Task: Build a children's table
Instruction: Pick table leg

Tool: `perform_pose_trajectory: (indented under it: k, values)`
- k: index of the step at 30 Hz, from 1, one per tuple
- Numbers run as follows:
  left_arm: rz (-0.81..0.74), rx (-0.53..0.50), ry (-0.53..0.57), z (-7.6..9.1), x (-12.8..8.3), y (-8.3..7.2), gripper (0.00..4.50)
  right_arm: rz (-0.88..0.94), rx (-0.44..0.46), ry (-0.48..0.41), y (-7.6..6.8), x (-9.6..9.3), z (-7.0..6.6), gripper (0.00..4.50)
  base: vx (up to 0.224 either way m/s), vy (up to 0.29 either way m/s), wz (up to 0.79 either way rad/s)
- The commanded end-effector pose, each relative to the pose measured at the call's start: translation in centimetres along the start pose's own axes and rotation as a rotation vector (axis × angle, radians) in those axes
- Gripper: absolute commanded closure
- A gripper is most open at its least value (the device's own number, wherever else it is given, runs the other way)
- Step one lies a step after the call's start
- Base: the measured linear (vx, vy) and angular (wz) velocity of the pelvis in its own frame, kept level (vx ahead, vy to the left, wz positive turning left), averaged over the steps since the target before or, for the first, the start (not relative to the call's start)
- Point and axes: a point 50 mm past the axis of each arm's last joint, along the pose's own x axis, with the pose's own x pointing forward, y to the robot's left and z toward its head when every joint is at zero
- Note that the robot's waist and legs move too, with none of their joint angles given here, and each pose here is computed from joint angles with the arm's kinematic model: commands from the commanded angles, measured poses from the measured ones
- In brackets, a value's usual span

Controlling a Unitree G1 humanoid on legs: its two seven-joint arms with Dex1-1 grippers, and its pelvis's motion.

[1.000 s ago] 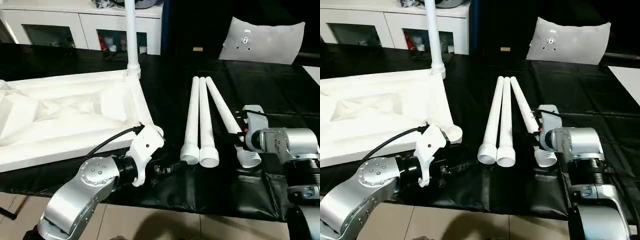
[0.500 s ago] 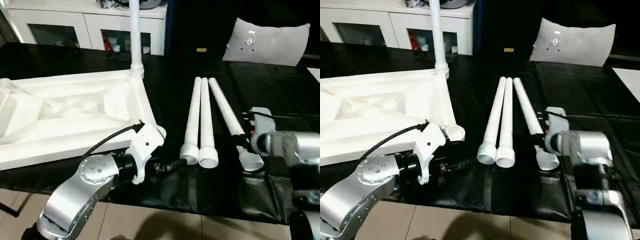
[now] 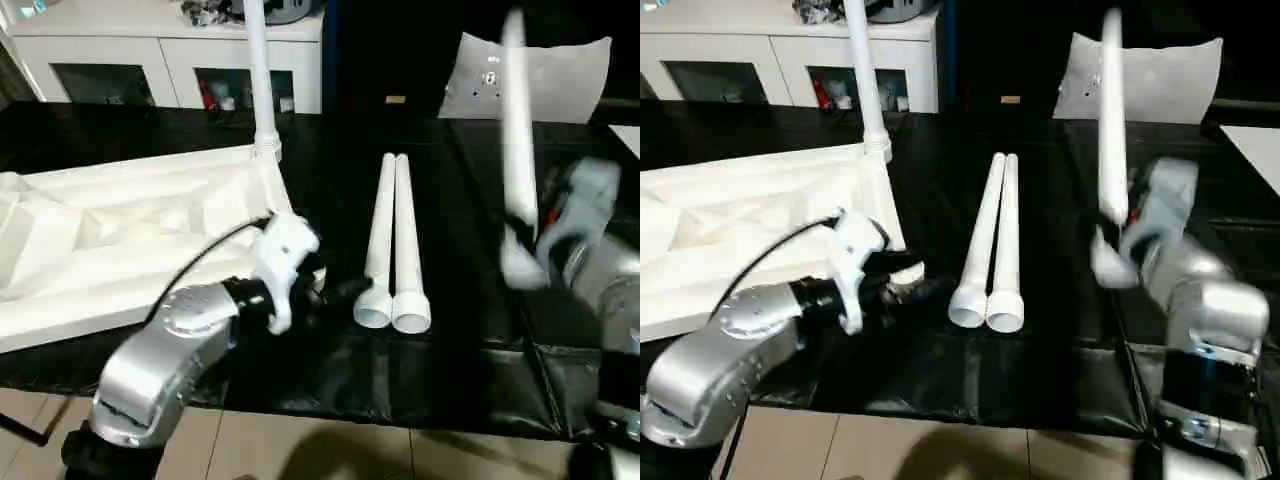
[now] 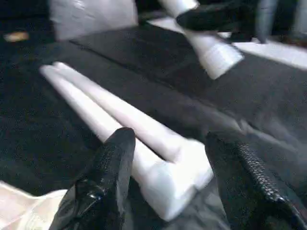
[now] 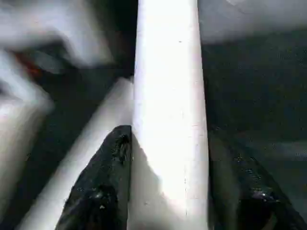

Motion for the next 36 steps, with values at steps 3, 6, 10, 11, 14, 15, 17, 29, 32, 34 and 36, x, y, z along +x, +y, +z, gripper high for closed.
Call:
perform_pose_trajectory:
  k: [3, 6, 10, 11, 14, 15, 17, 29, 32, 34, 36]
  values:
    - [0.124, -0.060, -0.120, 1.9, 0.2, 1.2, 1.82, 0.344, 0.158, -0.096, 4.8, -0.5, 0.5, 2.64, 0.000, 0.000, 0.00]
    - [0.190, -0.174, -0.271, 3.8, -0.1, 2.1, 1.82, 0.576, 0.271, -0.115, 7.4, -1.2, -0.5, 2.64, 0.000, 0.000, 0.00]
    - [0.166, -0.342, -0.443, 6.1, -0.6, 2.7, 1.47, 0.773, 0.381, -0.120, 8.9, -2.1, -1.2, 2.64, 0.000, 0.000, 0.00]
    - [0.145, -0.371, -0.474, 6.6, -0.8, 2.8, 1.44, 0.802, 0.394, -0.113, 9.1, -2.2, -1.3, 2.64, 0.000, 0.000, 0.00]
    - [0.097, -0.427, -0.523, 7.4, -0.8, 2.6, 1.03, 0.881, 0.407, -0.088, 9.7, -2.9, -1.7, 2.64, 0.000, 0.000, 0.00]
    - [0.080, -0.443, -0.534, 7.6, -0.8, 2.5, 1.03, 0.904, 0.408, -0.085, 9.9, -3.1, -1.8, 2.64, 0.000, 0.000, 0.00]
    - [0.051, -0.467, -0.539, 8.0, -0.6, 2.3, 0.82, 0.929, 0.411, -0.079, 10.1, -3.3, -2.0, 2.64, 0.000, 0.000, 0.00]
    - [-0.092, -0.516, -0.450, 8.1, 1.2, 1.0, 0.05, 1.039, 0.373, -0.011, 11.0, -4.3, -3.0, 2.64, 0.000, 0.000, 0.00]
    - [-0.166, -0.506, -0.457, 8.5, 1.2, 0.7, 0.05, 0.978, 0.276, 0.043, 10.9, -3.9, -4.0, 2.64, 0.000, 0.000, 0.00]
    - [-0.174, -0.469, -0.450, 8.5, 1.1, 0.6, 0.05, 0.953, 0.254, 0.049, 10.8, -3.7, -4.2, 2.64, 0.000, 0.000, 0.00]
    - [-0.201, -0.406, -0.426, 8.3, 0.9, 0.3, 0.40, 0.925, 0.195, 0.068, 10.7, -3.4, -4.6, 2.64, 0.000, 0.000, 0.00]
